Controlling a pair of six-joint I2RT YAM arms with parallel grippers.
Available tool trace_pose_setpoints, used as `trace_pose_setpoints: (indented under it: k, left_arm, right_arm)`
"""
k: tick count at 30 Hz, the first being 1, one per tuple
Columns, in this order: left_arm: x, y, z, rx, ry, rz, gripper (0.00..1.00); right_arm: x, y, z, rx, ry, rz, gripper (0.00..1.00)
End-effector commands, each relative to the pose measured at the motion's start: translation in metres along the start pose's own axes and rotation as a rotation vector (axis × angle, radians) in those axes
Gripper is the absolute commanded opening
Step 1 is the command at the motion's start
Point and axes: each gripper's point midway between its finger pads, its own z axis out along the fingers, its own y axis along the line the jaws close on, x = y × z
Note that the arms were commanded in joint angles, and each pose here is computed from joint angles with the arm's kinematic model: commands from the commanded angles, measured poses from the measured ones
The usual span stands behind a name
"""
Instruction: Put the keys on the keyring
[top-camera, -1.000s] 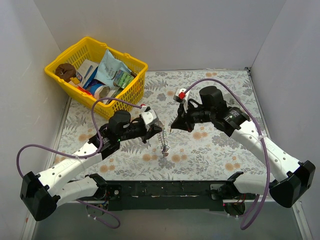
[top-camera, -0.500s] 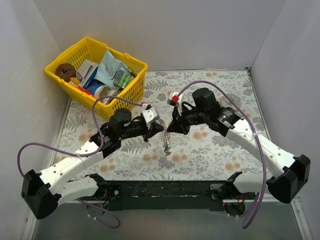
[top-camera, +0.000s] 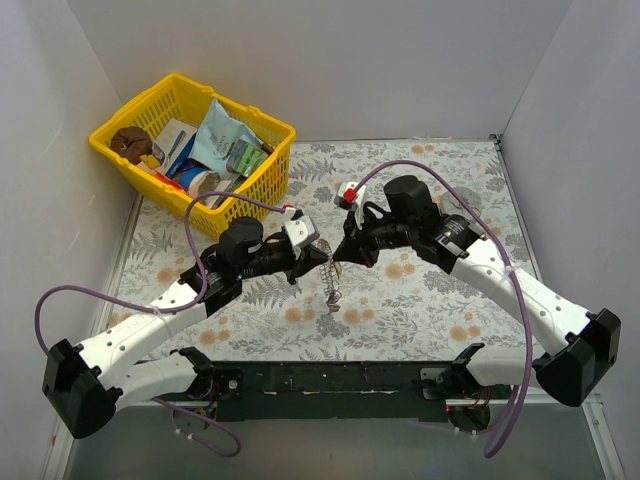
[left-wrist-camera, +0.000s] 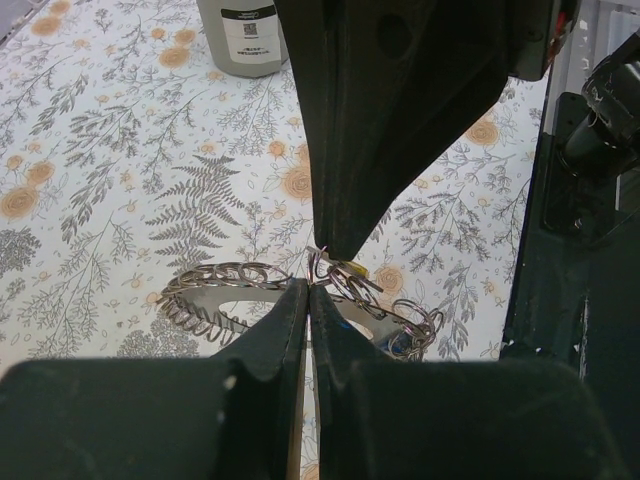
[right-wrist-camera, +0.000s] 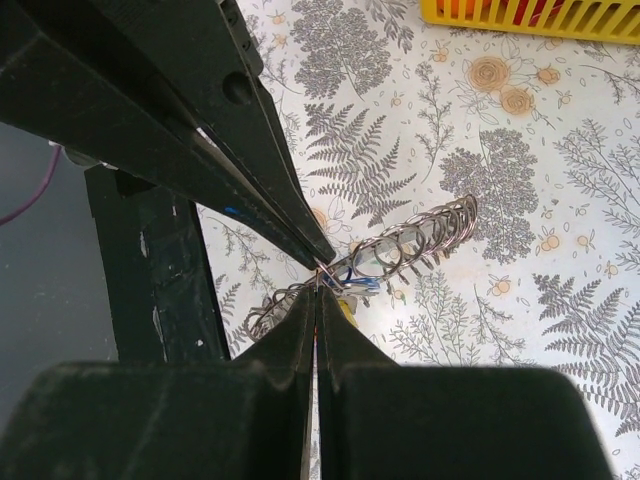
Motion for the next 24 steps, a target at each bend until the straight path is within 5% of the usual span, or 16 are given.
trace_pose_setpoints:
  k: [1, 24]
  left_arm:
    - [-0.039, -0.005, -0.008, 0.016, -0.105, 0.057, 0.00]
    - [-0.041, -0.012, -0.020, 0.021, -0.129, 0.080, 0.00]
  right_arm:
    - [-0.013, -0.005, -0.002, 0.038, -0.046, -0.031, 0.01]
    - [-0.001, -0.010, 0.005, 0.052, -0.051, -0.011, 0.01]
